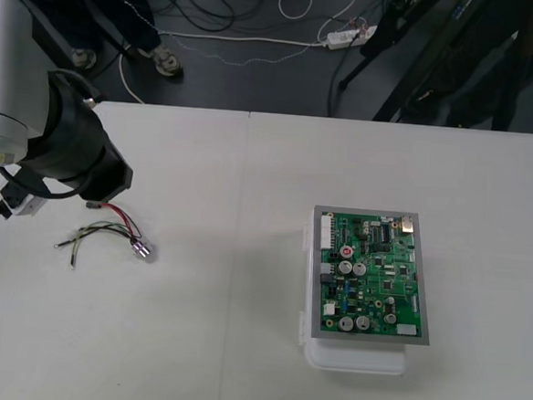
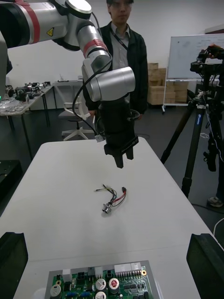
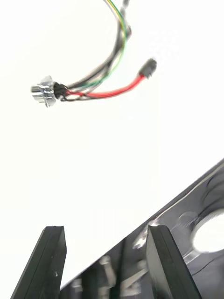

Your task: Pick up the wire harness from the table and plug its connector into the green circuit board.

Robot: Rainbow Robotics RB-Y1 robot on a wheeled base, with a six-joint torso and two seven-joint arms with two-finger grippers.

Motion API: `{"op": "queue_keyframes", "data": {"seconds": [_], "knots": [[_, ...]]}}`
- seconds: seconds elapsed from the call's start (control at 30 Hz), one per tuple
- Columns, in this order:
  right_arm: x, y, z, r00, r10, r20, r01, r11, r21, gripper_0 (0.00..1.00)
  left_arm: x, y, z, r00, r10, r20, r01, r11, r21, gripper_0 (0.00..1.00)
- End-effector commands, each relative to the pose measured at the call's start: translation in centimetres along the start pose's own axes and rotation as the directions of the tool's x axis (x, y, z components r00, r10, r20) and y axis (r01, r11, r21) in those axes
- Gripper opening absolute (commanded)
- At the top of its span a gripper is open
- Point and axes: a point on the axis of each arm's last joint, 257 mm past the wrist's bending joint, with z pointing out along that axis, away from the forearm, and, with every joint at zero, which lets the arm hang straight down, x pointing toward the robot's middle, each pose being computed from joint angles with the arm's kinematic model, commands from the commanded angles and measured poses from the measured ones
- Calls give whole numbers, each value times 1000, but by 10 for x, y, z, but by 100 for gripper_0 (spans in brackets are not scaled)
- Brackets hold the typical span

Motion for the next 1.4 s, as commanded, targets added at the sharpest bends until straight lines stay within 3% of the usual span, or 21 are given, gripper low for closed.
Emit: {"op": "queue_keyframes", "data": {"seconds": [0.03, 0.27, 0.53, 0.87, 1.13, 1.4], "knots": [[-7, 1, -6, 999, -37, 21, 36, 999, 19, 100, 29, 5, -3, 947, 315, -58, -313, 949, 34, 50], [-7, 1, -6, 999, -42, 28, 42, 999, 22, 100, 17, 2, 9, 855, 519, -17, -517, 854, 63, 50], [2, -7, -11, 999, -30, 44, 27, 997, 67, 100, 10, 4, 33, 696, 718, 2, -714, 692, 103, 50], [9, -13, -22, 999, 1, 43, -6, 993, 115, 100, -8, 8, 64, 539, 842, 29, -841, 535, 79, 50], [7, -8, -25, 997, 42, 69, -50, 992, 115, 100, -17, 25, 85, 375, 926, 37, -926, 373, 59, 50], [6, -5, -29, 996, 81, 44, -85, 992, 95, 100, -33, 39, 108, 361, 932, 33, -933, 361, 6, 56]]}}
